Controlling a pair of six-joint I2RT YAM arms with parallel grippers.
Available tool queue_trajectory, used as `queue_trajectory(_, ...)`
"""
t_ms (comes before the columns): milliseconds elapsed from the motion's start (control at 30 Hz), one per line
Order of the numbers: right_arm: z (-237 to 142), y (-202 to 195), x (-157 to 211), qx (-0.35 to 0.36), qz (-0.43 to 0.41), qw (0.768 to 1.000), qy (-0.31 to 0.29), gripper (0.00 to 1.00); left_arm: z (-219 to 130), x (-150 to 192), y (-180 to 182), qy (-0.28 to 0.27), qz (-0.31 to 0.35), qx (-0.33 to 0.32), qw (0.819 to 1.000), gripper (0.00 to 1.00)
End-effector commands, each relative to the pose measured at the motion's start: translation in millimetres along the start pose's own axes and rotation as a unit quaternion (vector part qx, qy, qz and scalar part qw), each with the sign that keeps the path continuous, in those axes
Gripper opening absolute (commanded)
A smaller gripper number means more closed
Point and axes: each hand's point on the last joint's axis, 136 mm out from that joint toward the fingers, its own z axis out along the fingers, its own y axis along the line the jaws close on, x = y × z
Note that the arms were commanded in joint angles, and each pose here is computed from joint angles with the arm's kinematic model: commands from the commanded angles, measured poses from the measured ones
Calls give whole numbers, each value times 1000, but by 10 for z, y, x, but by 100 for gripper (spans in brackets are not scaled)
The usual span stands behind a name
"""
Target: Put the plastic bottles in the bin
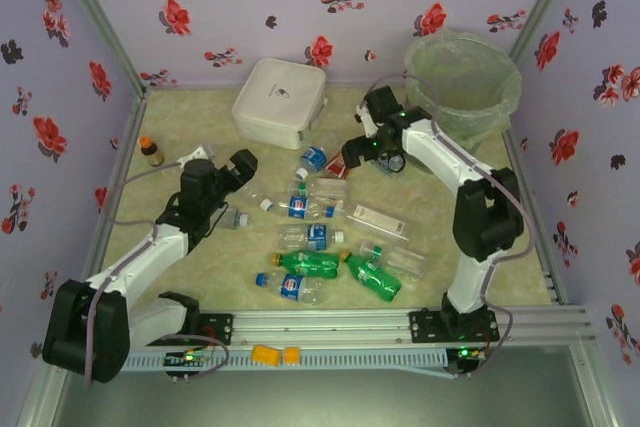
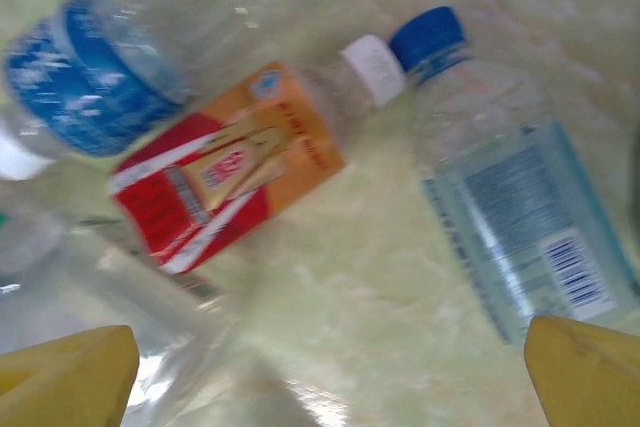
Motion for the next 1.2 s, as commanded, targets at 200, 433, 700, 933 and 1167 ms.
queue_trajectory(200,250,-386,-22,136,-57,988,52,99,64,40,125,1,-14,-16,1000,100)
queue_trajectory(433,470,-372,104,133,-63,986,78,96,137,82,93,13,-17,-7,1000,100)
queue_trajectory(700,617,-262,253,100,-56,989,93,92,125,68,76,15,-9,-8,1000,100)
queue_trajectory(933,608,-148,378,66,-46,992,98,87,128,52,55,13,-15,-6,1000,100)
queue_trajectory(1167,369,111,336,-13,-12,999,47,82,102,53,47,14,-18,-5,1000,100)
